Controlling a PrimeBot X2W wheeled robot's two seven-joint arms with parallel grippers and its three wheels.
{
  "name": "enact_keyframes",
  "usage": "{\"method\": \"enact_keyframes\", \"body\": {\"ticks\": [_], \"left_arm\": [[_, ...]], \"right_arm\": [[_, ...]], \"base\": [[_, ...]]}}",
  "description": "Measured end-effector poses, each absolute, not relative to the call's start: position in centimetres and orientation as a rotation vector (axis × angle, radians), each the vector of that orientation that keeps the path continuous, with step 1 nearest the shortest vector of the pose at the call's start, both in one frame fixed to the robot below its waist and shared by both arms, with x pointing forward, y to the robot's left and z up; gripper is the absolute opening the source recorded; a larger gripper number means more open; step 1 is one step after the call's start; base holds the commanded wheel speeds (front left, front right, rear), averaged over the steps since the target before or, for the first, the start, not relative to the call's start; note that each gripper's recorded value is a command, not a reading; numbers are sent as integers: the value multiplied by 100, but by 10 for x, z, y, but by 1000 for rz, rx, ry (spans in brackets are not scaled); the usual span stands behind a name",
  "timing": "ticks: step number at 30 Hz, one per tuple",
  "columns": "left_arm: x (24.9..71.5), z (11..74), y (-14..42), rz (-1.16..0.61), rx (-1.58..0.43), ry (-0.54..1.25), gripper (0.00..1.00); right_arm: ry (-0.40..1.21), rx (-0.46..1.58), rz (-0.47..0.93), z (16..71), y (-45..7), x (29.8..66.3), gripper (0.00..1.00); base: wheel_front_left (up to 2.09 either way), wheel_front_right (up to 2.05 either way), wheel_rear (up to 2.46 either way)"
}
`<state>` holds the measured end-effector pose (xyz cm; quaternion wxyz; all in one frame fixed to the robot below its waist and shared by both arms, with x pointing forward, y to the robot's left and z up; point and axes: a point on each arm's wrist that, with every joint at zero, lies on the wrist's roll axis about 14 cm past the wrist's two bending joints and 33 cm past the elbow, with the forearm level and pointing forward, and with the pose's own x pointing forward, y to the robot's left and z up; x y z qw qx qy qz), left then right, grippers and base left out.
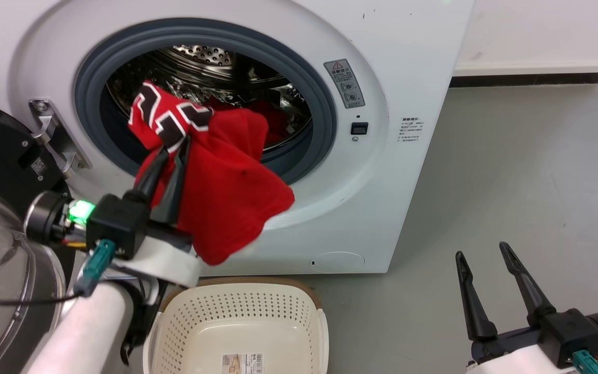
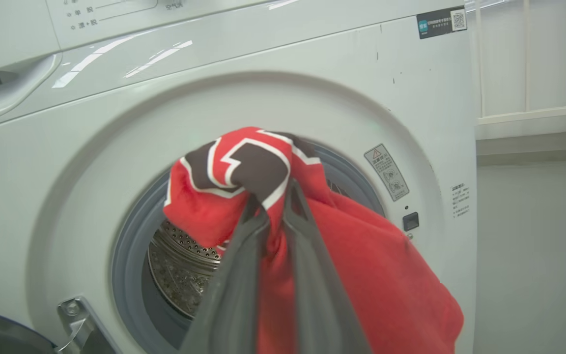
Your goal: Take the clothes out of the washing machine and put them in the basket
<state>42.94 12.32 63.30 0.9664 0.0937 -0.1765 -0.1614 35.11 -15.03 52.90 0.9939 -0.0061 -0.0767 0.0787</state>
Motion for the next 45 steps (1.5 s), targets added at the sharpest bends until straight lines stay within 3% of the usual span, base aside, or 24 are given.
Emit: {"method": "enact_keyframes", "body": {"ticks": [13,29,45], "left_arm": [[402,561,110,-386,120,-133,0],[408,360,120,-375,18,398,0],[409,183,118,-443,117,898,0]], "right_arm": [[-133,-16,164,522,-148,356,100],[-68,-40,124,494,-164,408,100],[55,-49,77,427,-186,460,100]], "base": [[0,0,0],[0,0,0],[0,0,0]]}}
